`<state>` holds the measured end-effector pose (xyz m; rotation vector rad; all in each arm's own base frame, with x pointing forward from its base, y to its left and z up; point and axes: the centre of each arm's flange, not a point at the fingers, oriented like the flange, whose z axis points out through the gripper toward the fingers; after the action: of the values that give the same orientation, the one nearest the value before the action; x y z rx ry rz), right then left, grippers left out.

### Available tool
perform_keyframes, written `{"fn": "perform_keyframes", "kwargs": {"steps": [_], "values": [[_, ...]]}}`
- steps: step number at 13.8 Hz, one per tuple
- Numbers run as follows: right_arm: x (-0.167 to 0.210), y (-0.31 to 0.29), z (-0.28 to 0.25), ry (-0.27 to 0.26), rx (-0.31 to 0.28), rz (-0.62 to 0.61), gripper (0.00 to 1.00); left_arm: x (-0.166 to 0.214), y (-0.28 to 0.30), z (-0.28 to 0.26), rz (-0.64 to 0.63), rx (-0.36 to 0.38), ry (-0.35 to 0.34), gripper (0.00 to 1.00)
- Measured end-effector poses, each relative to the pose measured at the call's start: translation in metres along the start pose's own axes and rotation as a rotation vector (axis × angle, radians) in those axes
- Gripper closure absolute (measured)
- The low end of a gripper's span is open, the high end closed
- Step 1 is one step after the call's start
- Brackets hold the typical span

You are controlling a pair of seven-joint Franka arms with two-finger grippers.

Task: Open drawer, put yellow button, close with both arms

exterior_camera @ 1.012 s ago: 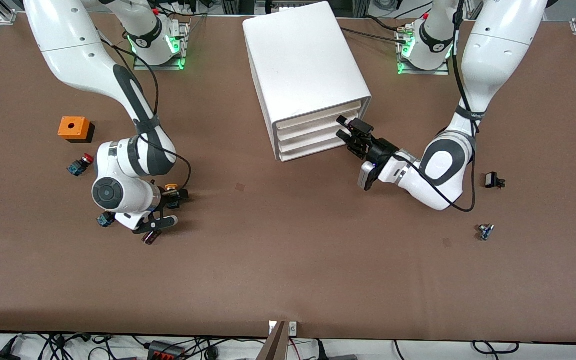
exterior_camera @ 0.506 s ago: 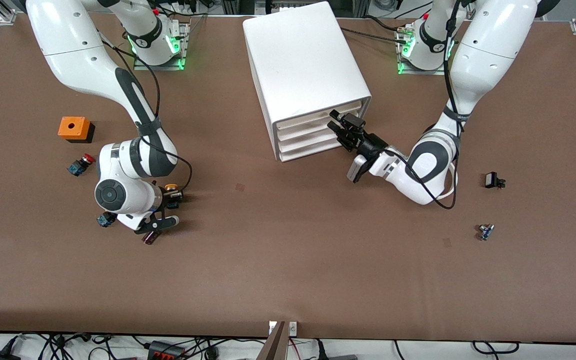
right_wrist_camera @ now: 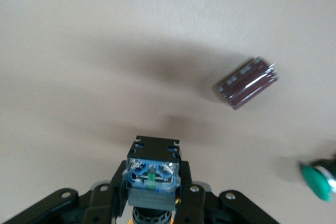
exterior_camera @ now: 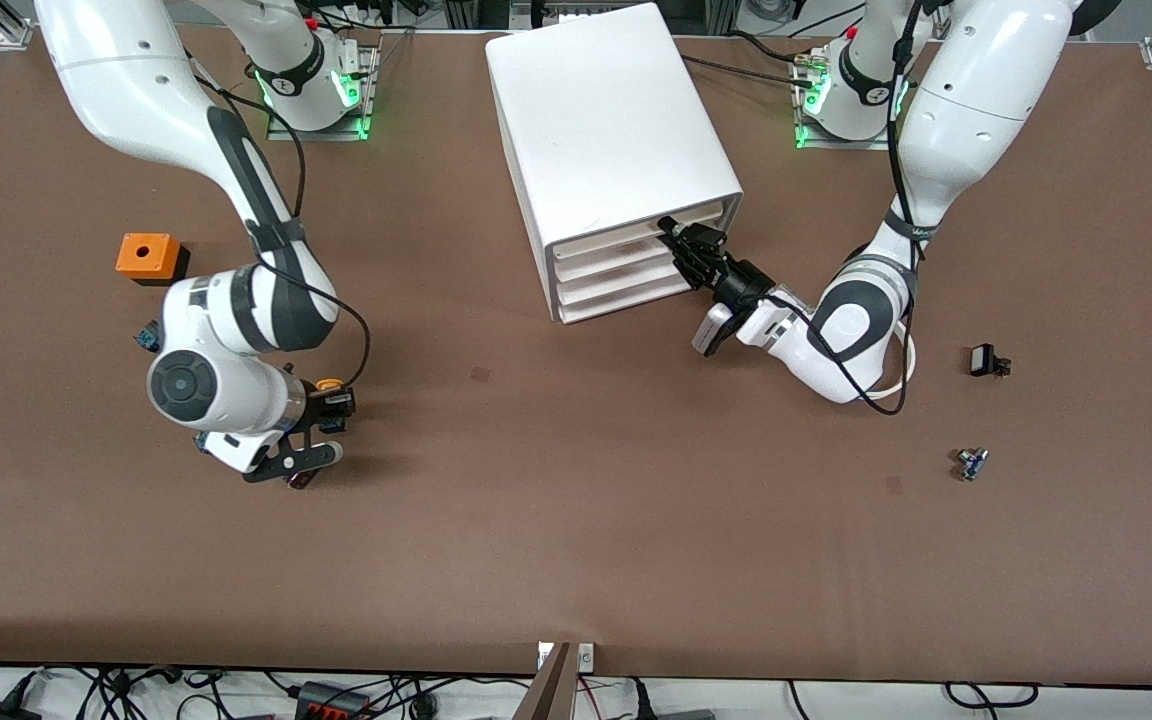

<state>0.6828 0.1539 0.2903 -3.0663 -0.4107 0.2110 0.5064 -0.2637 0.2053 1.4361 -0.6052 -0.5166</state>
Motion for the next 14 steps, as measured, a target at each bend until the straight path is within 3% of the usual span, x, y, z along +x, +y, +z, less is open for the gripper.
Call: {"fn": "perform_keyframes", "kwargs": {"steps": [4,14], "values": [[0.009,-0.042,-0.088,0.045,0.002,-0.063,0.59,-0.001,0.001,-0.001,-0.011,-0.003,0.003,0.85],[0.014,-0.131,-0.152,0.180,-0.005,-0.171,0.59,0.023,0.008,-0.063,-0.048,0.086,0.082,0.85]]}}
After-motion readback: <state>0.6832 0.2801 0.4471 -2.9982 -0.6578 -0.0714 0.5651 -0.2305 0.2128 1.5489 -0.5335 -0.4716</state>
